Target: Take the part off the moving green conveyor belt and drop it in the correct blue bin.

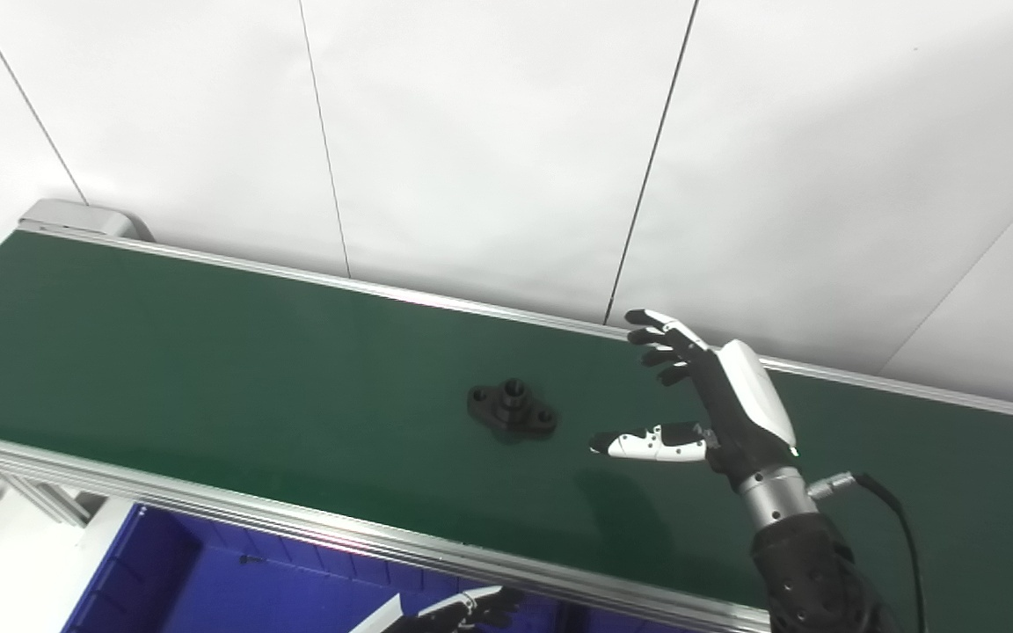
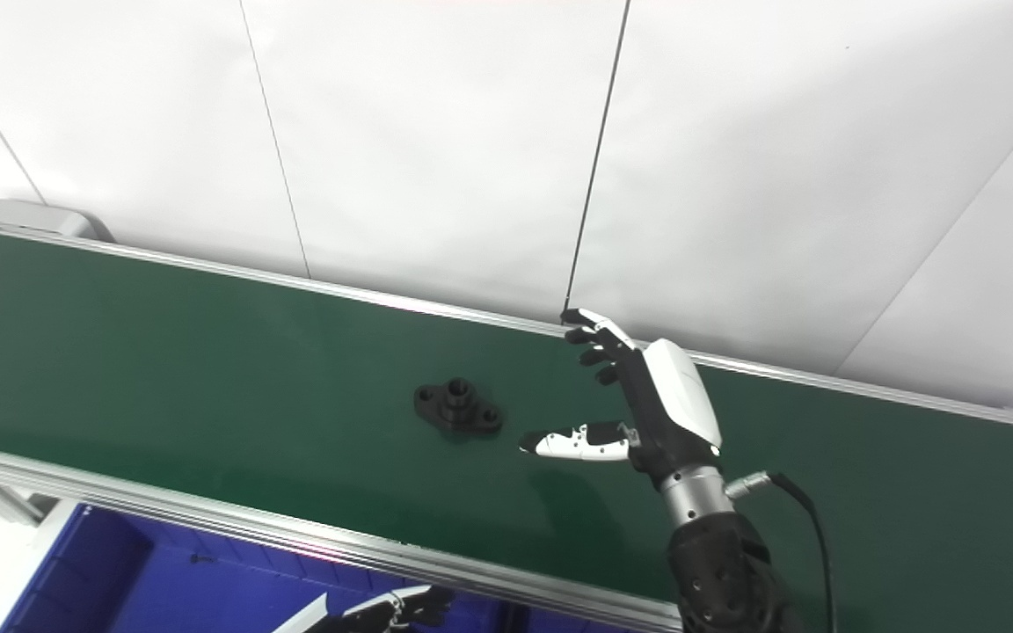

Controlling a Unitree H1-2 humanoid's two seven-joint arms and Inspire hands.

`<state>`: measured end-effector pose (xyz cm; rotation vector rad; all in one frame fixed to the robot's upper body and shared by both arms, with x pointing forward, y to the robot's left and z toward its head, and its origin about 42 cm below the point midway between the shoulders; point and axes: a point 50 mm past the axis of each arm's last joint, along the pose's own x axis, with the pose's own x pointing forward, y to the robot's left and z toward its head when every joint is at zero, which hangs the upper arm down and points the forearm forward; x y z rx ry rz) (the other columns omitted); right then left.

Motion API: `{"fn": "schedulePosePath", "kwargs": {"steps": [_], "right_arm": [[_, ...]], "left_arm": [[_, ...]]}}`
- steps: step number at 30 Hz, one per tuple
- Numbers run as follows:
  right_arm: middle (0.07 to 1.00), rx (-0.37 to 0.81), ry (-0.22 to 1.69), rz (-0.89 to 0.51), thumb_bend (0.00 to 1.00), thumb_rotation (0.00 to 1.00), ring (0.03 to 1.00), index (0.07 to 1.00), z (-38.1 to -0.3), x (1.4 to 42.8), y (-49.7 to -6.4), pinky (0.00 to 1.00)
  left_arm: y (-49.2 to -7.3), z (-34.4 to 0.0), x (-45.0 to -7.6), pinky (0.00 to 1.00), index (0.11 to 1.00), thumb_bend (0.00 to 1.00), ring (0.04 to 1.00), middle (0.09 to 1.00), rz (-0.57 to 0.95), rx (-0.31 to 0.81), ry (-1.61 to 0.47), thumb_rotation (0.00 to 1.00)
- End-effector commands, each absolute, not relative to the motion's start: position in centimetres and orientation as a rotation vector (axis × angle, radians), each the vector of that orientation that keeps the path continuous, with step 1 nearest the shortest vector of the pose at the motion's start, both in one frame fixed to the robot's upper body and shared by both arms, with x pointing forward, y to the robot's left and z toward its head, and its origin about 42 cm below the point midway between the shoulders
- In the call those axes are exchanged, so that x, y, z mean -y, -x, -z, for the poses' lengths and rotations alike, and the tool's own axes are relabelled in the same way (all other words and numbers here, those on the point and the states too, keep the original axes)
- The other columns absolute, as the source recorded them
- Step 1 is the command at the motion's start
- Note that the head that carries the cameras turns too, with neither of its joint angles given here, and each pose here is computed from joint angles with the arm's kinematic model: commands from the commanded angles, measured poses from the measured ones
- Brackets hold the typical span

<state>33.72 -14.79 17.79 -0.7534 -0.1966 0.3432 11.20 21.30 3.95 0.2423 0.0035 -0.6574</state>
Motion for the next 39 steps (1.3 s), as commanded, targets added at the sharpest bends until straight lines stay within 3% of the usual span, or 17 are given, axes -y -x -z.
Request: {"fn": "schedulePosePath", "kwargs": {"steps": [1,16,23,30,39], "right_arm": [[0.788,0.262,0.757,-0.325,0.81,0.19,0.735,0.848,-19.4,14.1,-34.9,0.66],[0.795,0.151,0.899,-0.401,0.81,0.18,0.722,0.903,-16.3,13.0,-37.5,0.64],[0.859,0.097,0.973,-0.439,0.81,0.22,0.791,0.920,-15.0,12.7,-37.9,0.68],[0.864,0.082,1.010,-0.468,0.81,0.23,0.825,0.899,-14.0,12.2,-38.5,0.74],[0.855,0.070,1.061,-0.501,0.79,0.24,0.823,0.878,-13.1,11.7,-38.9,0.74]], "left_arm": [[-11.1,-4.6,-21.3,0.78,0.887,0.89,0.858,0.896,0.651,0.044,-0.234,0.39],[-11.1,-4.6,-21.8,0.85,0.905,0.89,0.889,0.910,0.656,0.041,-0.263,0.38],[-11.0,-4.7,-21.8,0.86,0.895,0.89,0.896,0.909,0.650,0.042,-0.263,0.38],[-11.0,-4.6,-21.9,0.84,0.895,0.89,0.882,0.906,0.645,0.039,-0.254,0.37],[-11.0,-4.7,-21.9,0.83,0.889,0.89,0.874,0.905,0.638,0.041,-0.247,0.36]]}}
